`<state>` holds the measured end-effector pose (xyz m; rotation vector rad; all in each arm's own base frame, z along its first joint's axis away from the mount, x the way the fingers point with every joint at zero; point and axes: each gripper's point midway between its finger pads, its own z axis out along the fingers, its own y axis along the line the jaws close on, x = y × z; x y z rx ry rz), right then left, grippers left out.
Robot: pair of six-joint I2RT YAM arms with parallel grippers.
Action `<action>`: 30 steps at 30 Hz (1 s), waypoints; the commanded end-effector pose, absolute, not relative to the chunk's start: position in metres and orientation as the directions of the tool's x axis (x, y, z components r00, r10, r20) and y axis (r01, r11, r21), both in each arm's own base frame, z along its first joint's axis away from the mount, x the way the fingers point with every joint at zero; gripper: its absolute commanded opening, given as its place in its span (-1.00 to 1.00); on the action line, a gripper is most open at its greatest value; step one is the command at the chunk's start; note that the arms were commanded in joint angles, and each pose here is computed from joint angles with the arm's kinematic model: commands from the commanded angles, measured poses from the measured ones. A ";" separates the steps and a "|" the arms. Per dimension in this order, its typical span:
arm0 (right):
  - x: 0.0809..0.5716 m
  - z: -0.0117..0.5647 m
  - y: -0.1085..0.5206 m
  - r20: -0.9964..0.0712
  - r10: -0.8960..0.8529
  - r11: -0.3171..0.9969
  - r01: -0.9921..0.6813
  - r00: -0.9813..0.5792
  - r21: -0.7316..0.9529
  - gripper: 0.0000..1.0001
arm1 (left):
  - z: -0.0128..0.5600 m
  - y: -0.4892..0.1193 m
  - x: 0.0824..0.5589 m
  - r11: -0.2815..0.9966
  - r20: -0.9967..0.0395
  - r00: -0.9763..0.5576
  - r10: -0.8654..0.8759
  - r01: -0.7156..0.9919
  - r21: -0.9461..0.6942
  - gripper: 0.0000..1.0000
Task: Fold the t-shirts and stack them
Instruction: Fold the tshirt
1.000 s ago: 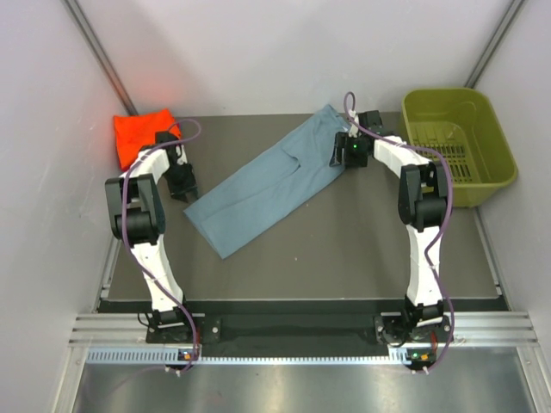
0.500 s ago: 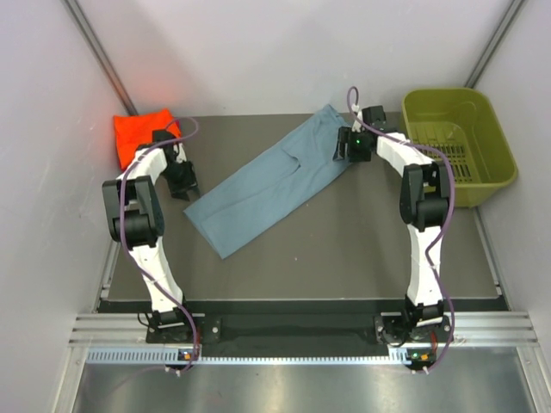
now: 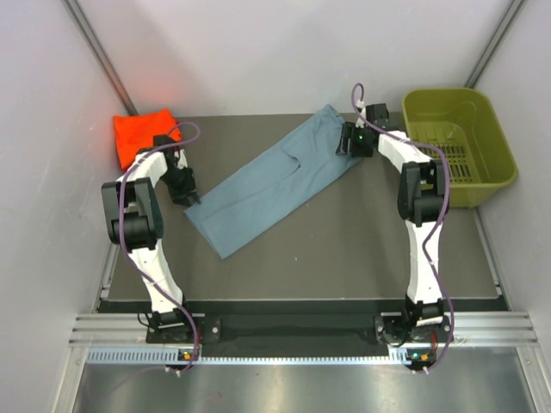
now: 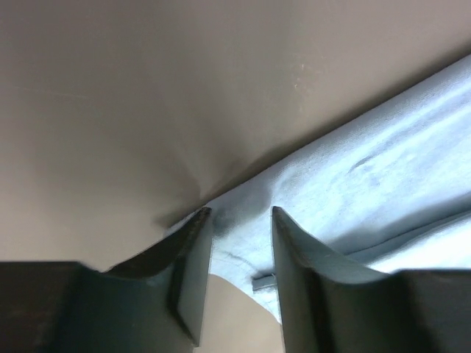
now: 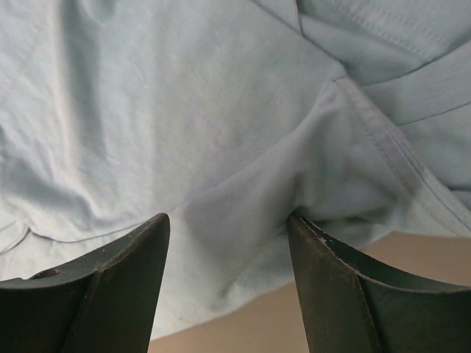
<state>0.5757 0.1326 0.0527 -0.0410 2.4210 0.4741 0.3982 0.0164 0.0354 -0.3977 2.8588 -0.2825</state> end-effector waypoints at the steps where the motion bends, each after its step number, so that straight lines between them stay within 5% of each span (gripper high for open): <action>1: 0.590 0.067 0.142 -0.644 0.137 0.911 -0.160 -0.753 0.380 0.32 | 0.041 0.019 0.397 0.955 -0.228 -0.938 -0.260 -0.215 -0.202 -0.19; 3: 0.588 0.062 0.144 -0.631 0.148 0.907 -0.149 -0.762 0.393 0.32 | 0.039 0.019 0.395 0.957 -0.219 -0.942 -0.256 -0.214 -0.196 -0.31; 8: 0.586 0.052 0.143 -0.611 0.159 0.907 -0.130 -0.775 0.400 0.31 | 0.041 0.007 0.383 0.960 -0.195 -0.952 -0.234 -0.194 -0.203 -1.00; 30: 0.641 0.054 0.161 -0.680 0.225 0.873 -0.166 -0.698 0.459 0.31 | 0.056 -0.062 0.263 0.955 -0.103 -0.988 -0.117 -0.083 -0.285 -1.00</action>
